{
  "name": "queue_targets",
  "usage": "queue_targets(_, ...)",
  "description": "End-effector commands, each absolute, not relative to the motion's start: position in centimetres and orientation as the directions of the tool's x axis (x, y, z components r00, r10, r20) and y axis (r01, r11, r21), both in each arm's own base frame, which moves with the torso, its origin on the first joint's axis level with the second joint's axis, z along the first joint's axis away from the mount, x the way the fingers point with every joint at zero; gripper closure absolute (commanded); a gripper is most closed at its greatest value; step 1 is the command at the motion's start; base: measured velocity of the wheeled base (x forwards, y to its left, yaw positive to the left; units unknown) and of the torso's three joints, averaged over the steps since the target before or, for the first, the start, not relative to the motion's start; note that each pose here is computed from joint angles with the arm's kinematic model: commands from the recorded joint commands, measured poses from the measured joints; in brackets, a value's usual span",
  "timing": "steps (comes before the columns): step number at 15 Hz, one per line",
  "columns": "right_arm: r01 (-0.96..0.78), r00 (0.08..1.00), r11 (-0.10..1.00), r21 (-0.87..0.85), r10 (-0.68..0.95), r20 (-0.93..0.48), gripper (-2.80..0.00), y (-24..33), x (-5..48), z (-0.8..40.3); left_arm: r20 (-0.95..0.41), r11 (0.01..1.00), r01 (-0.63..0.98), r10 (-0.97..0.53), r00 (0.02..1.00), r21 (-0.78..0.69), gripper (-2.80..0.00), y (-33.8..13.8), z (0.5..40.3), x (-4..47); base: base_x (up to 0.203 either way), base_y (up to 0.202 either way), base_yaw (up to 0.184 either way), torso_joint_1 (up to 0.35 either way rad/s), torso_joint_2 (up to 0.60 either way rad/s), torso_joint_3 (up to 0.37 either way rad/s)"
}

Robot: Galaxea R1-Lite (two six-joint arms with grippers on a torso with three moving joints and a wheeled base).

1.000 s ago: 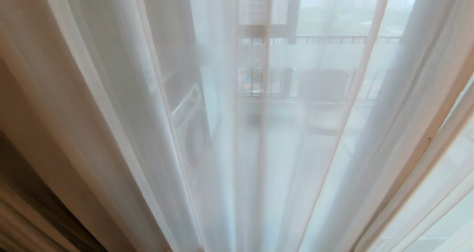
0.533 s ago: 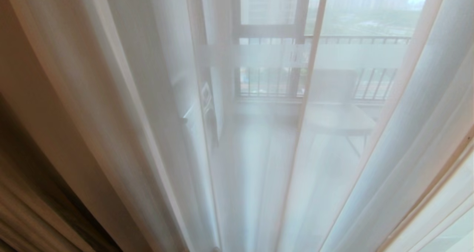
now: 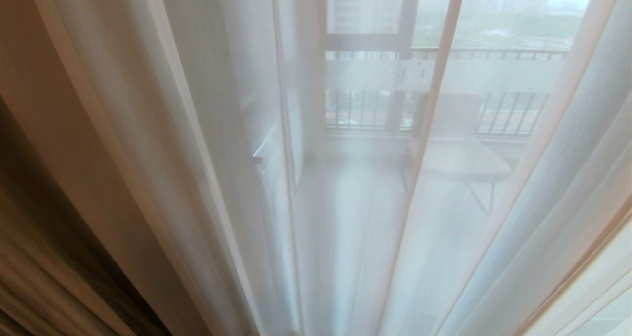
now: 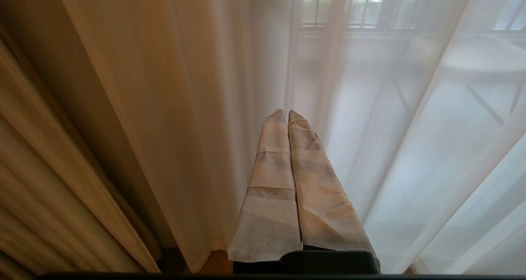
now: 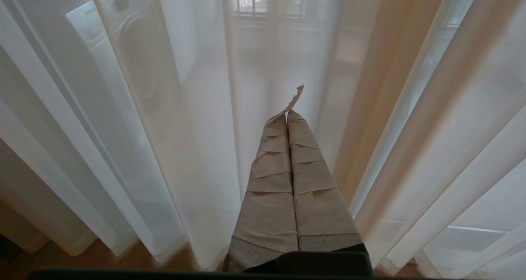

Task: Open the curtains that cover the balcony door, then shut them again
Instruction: Close the outer curtains on both sides

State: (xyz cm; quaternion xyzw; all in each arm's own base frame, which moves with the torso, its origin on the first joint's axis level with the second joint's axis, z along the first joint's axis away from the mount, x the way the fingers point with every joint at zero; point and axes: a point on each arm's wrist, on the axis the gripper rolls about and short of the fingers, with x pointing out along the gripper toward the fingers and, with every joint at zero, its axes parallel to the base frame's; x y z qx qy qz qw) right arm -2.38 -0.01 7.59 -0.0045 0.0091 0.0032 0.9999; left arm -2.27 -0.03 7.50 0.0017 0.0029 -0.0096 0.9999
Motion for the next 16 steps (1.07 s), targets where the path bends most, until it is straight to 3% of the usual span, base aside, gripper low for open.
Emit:
queue_targets(1, -0.008, 1.000, 1.000, -0.009, 0.008, -0.018, 0.00, -0.01, -2.39, 7.60, -0.005, 1.000, 0.018, -0.018, 1.000, 0.003, 0.00, -0.03, 7.50, -2.28, 0.000, 0.000, 0.000, 0.000, 0.00, 0.000)
queue_targets(16, -0.008, 1.000, 1.000, -0.009, 0.008, -0.018, 0.00, -0.01, -2.39, 7.60, -0.005, 1.000, 0.018, -0.018, 1.000, 0.001, 0.00, -0.03, 7.50, -2.28, 0.000, 0.000, 0.000, 0.000, 0.00, 0.000)
